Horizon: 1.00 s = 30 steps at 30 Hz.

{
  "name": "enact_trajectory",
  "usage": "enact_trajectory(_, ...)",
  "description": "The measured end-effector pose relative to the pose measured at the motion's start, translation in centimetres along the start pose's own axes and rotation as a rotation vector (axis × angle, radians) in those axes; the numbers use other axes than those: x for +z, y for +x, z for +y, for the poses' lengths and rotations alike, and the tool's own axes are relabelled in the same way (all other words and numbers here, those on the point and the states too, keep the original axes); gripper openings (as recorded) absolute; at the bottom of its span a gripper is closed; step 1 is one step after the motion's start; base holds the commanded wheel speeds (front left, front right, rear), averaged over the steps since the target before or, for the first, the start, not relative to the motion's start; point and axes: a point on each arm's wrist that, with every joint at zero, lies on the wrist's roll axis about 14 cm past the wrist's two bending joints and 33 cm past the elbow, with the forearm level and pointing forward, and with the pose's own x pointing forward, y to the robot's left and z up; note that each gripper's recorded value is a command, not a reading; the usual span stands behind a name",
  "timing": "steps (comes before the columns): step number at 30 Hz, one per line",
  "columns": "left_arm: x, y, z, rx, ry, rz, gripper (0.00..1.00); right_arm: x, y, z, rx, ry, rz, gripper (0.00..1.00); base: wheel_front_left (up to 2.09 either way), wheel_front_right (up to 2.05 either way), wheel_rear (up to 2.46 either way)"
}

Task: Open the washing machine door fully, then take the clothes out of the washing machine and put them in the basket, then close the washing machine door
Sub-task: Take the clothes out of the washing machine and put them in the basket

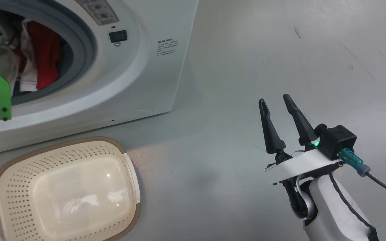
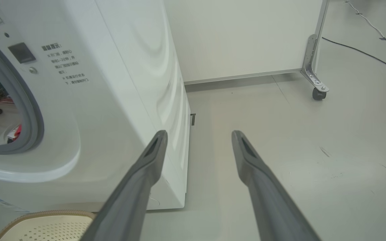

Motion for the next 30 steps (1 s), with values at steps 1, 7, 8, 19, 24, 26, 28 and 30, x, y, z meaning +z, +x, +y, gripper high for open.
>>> enact_trajectory(1,0.0,-0.4,-0.1,-0.002,0.000,-0.011,0.00,0.2,0.0,0.1,0.004,-0.002,-0.006,1.00,0.00,0.00,0.00)
enact_trajectory(7,-0.3,-3.0,-0.3,-0.008,-0.039,-0.059,0.00,1.5,-0.3,0.9,0.027,-0.012,-0.042,1.00,0.00,0.00,0.00)
enact_trajectory(8,-0.2,-3.5,-0.4,-0.010,-0.046,-0.071,0.00,1.7,-0.4,1.0,0.030,-0.013,-0.047,1.00,0.00,0.00,0.00)
enact_trajectory(19,-0.2,-9.0,-0.3,-0.017,-0.175,-0.194,0.00,2.3,-2.7,2.0,0.069,-0.036,-0.063,1.00,0.00,0.00,0.00)
enact_trajectory(24,-0.7,-11.6,0.7,0.005,-0.193,-0.246,0.00,2.8,-3.9,2.4,0.084,-0.035,-0.080,1.00,0.00,0.00,0.00)
enact_trajectory(26,-0.7,-12.7,0.9,0.011,-0.210,-0.276,0.00,2.8,-4.4,2.4,0.089,-0.039,-0.081,1.00,0.00,0.00,0.00)
enact_trajectory(28,-0.7,-13.6,1.1,0.013,-0.224,-0.301,0.00,2.8,-4.8,2.7,0.098,-0.042,-0.083,1.00,0.00,0.00,0.00)
enact_trajectory(30,-0.9,-14.6,1.4,0.021,-0.234,-0.325,0.00,2.9,-5.1,3.1,0.112,-0.042,-0.088,1.00,0.00,0.00,0.00)
